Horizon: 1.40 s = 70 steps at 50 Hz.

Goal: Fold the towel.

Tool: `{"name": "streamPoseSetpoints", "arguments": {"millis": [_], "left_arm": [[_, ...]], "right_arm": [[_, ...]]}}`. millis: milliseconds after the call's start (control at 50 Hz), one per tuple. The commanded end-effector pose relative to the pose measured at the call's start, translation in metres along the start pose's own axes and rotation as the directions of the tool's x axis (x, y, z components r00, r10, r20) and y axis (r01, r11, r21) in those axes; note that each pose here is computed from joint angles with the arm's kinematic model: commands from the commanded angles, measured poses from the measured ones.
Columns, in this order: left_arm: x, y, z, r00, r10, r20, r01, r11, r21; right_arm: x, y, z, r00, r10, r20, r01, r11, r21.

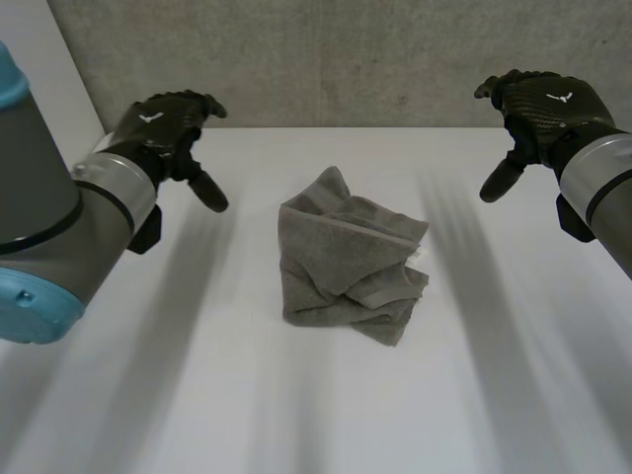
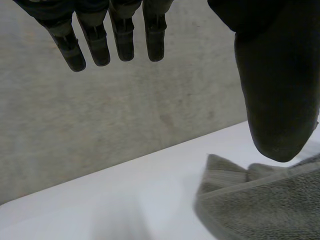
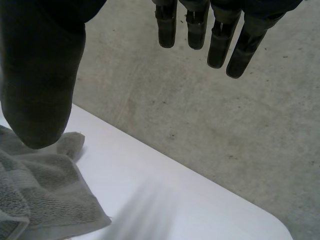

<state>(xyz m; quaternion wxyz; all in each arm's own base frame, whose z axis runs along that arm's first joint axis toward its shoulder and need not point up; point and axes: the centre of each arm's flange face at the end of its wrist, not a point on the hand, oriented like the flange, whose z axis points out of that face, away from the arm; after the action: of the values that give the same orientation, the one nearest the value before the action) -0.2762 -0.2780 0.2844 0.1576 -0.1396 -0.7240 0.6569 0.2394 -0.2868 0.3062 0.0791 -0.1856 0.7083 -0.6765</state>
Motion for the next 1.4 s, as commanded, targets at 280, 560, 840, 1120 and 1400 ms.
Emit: {"name": "streamPoseSetpoints", "arguments": {"millis": [280,560,840,1120,1400], "left_arm": [[0.015,0.108,0.080,0.936,0.036,-0.349,-0.055,0.997,-0.044],[0.021,0.173,0.092,0.912,0.143,-0.384,-0.198,0.974,-0.108],[0.015,0.126,0.071,0.922,0.161,-0.353,-0.193,0.980,-0.057],[0.000,0.079,0.082,0.913,0.287,-0.291,-0.269,0.958,0.102],[-0.009,-0.123,0.047,0.922,0.346,0.175,-0.344,0.520,0.782]], "right_arm": [[-0.029,0.092,0.010,0.972,0.160,0.173,-0.116,0.965,-0.237],[-0.063,0.149,0.030,0.943,0.247,0.222,-0.189,0.949,-0.253],[-0.086,0.122,0.014,0.807,0.321,0.496,-0.219,0.942,-0.253],[-0.075,0.059,0.064,0.799,-0.081,0.596,0.090,0.996,0.015],[-0.033,-0.132,0.054,0.952,-0.305,0.016,0.226,0.738,0.636]]}}
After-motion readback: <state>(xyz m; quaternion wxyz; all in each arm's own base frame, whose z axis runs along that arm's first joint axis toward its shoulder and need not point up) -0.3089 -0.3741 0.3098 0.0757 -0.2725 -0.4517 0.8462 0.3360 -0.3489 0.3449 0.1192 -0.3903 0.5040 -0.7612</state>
